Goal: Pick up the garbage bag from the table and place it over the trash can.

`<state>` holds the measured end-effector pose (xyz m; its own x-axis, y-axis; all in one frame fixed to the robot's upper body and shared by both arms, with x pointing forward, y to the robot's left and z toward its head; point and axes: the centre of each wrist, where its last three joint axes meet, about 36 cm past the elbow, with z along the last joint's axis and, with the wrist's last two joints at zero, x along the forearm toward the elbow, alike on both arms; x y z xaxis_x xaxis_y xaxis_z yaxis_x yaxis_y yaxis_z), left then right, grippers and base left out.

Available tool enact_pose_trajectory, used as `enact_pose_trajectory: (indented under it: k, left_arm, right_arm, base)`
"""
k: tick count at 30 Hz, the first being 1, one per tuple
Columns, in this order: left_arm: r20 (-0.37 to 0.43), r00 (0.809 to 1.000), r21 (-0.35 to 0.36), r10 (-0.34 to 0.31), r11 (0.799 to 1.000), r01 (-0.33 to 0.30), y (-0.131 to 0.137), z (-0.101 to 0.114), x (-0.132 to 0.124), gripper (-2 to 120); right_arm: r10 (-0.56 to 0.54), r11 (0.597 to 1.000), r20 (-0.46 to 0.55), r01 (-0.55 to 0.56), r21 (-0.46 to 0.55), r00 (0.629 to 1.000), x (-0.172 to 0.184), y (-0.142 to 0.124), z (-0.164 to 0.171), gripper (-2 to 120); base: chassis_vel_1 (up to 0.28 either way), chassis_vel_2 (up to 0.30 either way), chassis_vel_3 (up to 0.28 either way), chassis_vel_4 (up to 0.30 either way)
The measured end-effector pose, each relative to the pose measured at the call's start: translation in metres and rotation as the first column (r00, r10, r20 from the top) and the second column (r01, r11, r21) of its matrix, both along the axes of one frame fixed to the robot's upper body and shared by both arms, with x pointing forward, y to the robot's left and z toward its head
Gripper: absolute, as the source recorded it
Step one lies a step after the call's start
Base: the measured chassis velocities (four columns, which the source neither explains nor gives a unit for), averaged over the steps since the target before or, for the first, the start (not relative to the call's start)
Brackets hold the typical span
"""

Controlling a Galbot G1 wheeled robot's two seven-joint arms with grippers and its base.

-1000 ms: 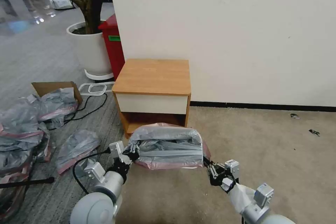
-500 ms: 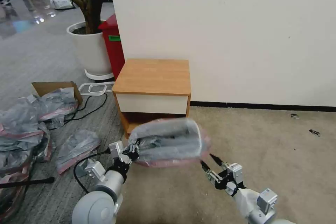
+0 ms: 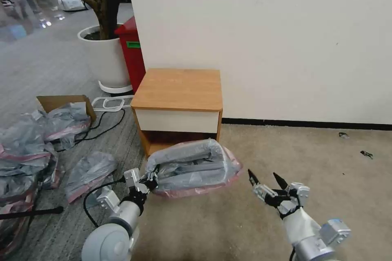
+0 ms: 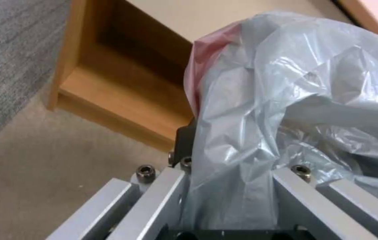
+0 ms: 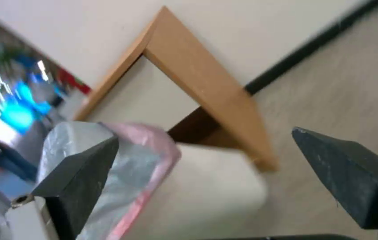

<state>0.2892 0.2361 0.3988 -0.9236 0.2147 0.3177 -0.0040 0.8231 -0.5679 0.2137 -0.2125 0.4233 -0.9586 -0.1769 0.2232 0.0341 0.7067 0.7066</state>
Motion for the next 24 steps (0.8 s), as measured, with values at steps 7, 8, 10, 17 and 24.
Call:
enact_pose_trajectory:
  k: [7, 8, 10, 17, 24]
  left_arm:
    - [0.006, 1.000, -0.022, 0.005, 1.000, -0.004, -0.002, 0.000, 0.000, 3]
    - [0.006, 1.000, -0.022, 0.005, 1.000, -0.004, -0.002, 0.000, 0.000, 3]
    - [0.008, 1.000, -0.026, 0.005, 1.000, -0.005, -0.004, 0.000, 0.001, 3]
    - [0.005, 1.000, -0.036, 0.006, 0.999, -0.006, -0.006, -0.002, 0.002, 3]
    - [-0.001, 1.000, -0.038, 0.007, 0.999, -0.007, -0.007, -0.002, 0.000, 3]
  right_arm:
    - [-0.028, 0.974, 0.021, 0.023, 0.224, 0.999, 0.013, 0.028, -0.010, 100]
    - [-0.028, 0.974, 0.021, 0.023, 0.224, 0.999, 0.013, 0.028, -0.010, 100]
    - [-0.027, 0.962, 0.042, 0.015, 0.271, 0.999, 0.017, 0.034, -0.014, 100]
    - [0.002, 0.955, 0.059, -0.020, 0.298, 0.998, 0.023, 0.042, -0.025, 96]
    - [0.030, 0.956, 0.090, -0.055, 0.288, 0.995, 0.028, 0.043, -0.026, 75]
  base:
    - [0.000, 0.000, 0.000, 0.000]
    - [0.000, 0.000, 0.000, 0.000]
    - [0.000, 0.000, 0.000, 0.000]
    - [0.000, 0.000, 0.000, 0.000]
    - [0.000, 0.000, 0.000, 0.000]
